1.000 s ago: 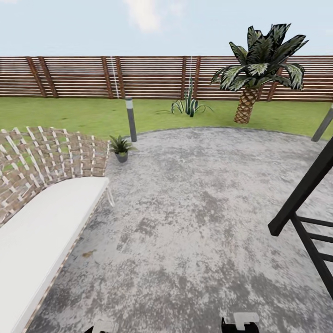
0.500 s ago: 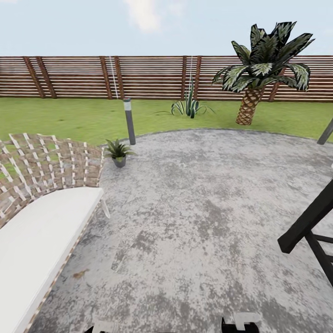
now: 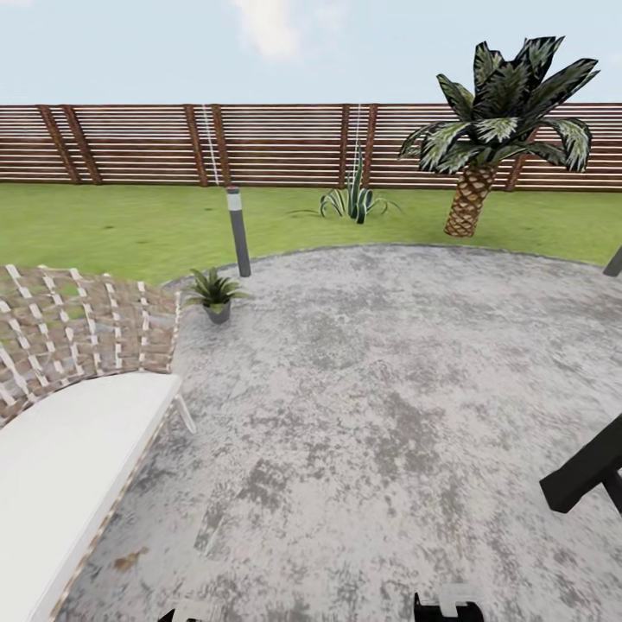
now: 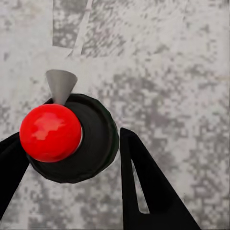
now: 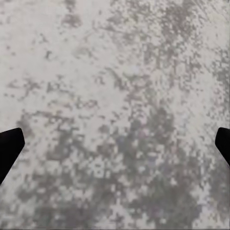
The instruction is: Pick up the pesticide atomizer in the garden and spray insectifuge to fully cover both potted plants in the garden.
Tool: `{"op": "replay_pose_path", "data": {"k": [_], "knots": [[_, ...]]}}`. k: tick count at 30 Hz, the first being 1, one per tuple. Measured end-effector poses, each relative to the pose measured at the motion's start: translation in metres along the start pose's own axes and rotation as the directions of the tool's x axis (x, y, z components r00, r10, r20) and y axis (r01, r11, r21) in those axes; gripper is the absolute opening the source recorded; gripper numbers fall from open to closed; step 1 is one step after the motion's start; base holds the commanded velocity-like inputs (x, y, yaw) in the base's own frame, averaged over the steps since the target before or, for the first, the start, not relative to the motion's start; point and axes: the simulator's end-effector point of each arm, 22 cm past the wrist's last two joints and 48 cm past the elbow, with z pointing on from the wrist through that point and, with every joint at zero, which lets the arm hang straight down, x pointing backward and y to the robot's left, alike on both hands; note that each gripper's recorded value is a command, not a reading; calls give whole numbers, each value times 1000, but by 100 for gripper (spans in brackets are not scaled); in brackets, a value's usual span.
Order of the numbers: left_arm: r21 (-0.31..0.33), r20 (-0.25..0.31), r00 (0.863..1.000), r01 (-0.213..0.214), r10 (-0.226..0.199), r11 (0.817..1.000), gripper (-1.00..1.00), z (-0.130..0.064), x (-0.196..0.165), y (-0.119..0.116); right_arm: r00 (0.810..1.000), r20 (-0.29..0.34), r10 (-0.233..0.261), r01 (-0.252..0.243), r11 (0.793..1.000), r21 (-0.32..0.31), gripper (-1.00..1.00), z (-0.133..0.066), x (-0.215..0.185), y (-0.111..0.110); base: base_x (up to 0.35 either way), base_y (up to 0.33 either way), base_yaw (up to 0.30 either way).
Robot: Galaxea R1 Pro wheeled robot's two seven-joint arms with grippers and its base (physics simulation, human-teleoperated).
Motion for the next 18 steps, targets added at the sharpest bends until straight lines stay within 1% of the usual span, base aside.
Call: {"op": "replay_pose_path", "data": {"k": [6, 18], "knots": [[0, -1, 1000, 0, 0, 1000, -100, 0, 0, 0, 1000, 0, 0, 0, 1000, 0, 100, 0, 0, 0, 334, -88, 0], [0, 0, 1000, 0, 0, 1000, -100, 0, 0, 0, 1000, 1, 0, 0, 1000, 0, 100, 0, 0, 0, 315, -122, 0]]}}
